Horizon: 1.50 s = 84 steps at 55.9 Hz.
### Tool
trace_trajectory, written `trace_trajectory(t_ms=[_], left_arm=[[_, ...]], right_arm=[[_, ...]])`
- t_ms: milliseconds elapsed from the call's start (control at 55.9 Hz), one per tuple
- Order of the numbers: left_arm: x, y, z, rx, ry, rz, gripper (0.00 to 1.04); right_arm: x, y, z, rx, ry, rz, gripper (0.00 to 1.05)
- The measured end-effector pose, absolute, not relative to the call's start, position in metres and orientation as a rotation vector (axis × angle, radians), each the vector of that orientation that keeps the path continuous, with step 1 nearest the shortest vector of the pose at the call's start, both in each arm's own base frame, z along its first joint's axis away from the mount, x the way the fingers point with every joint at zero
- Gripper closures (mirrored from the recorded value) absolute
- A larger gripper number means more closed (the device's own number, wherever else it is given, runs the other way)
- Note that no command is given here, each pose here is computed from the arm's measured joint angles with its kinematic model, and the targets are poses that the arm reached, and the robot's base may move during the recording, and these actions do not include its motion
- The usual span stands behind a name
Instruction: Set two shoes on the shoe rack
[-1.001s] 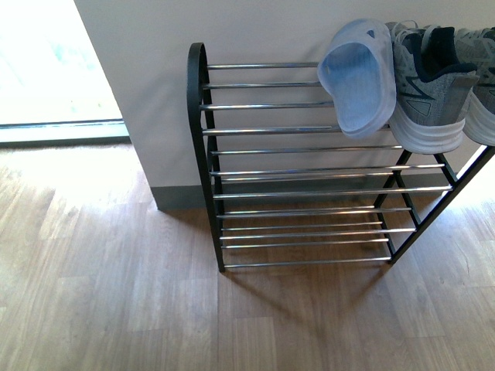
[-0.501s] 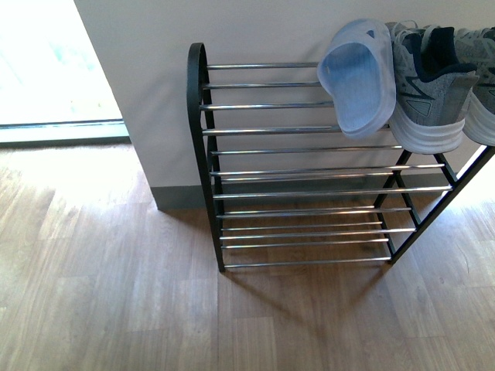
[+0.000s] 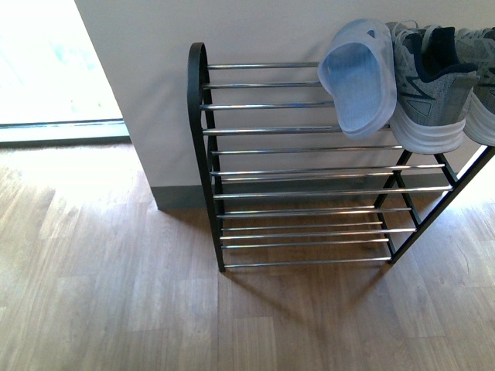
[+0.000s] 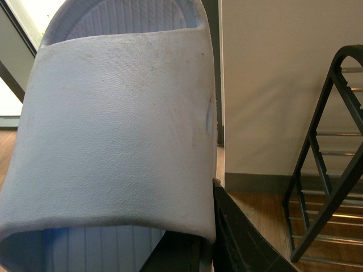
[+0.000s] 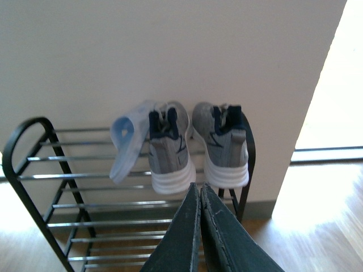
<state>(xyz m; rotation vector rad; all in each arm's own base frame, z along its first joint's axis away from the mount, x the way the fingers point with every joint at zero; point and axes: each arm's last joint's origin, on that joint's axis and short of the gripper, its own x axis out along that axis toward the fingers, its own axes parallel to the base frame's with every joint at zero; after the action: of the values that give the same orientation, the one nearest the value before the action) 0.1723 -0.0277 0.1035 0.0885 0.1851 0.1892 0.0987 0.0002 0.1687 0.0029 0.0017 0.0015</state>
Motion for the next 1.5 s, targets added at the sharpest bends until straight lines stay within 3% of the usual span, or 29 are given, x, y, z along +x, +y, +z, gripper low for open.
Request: trace_trajectory(t_ms=[250,304,429,537,554,662,1323,1502], left_arm=[[0.172,-0.028,0.104,0.089,0.185,0.188,1.03],[0.172,-0.028,0.104,0.089,0.185,0.188,1.03],[0.172,-0.028,0.104,0.089,0.185,0.188,1.03],[0.172,-0.028,0.104,0.089,0.185,0.189,1.03],[0.172,-0.028,0.104,0.089,0.185,0.191,1.03],[0.172,-0.028,0.104,0.089,0.185,0.191,1.03],[0.172,-0.03,0.103,0.089,0.189,0.161,1.03],[0.164,-0.038,0.107,0.034,0.266,0.086,1.03]], right_arm=[[0.097,0.0,0.17,0.003,-0.017,0.001,1.03],[0.097,0.0,0.17,0.003,-0.017,0.0,0.97],[0.097,0.0,0.17,0.003,-0.017,0.0,0.76],[0.097,0.0,0.17,0.003,-0.017,0.001,0.51],[0.097,0.0,0.17,0.002,-0.017,0.003,0.21],[0.097,0.0,0.17,0.003,-0.017,0.003,0.08],[0.097,0.0,0.17,0.003,-0.015,-0.001,0.09],[0.097,0.0,0.17,0.003,-0.015,-0.001,0.09]])
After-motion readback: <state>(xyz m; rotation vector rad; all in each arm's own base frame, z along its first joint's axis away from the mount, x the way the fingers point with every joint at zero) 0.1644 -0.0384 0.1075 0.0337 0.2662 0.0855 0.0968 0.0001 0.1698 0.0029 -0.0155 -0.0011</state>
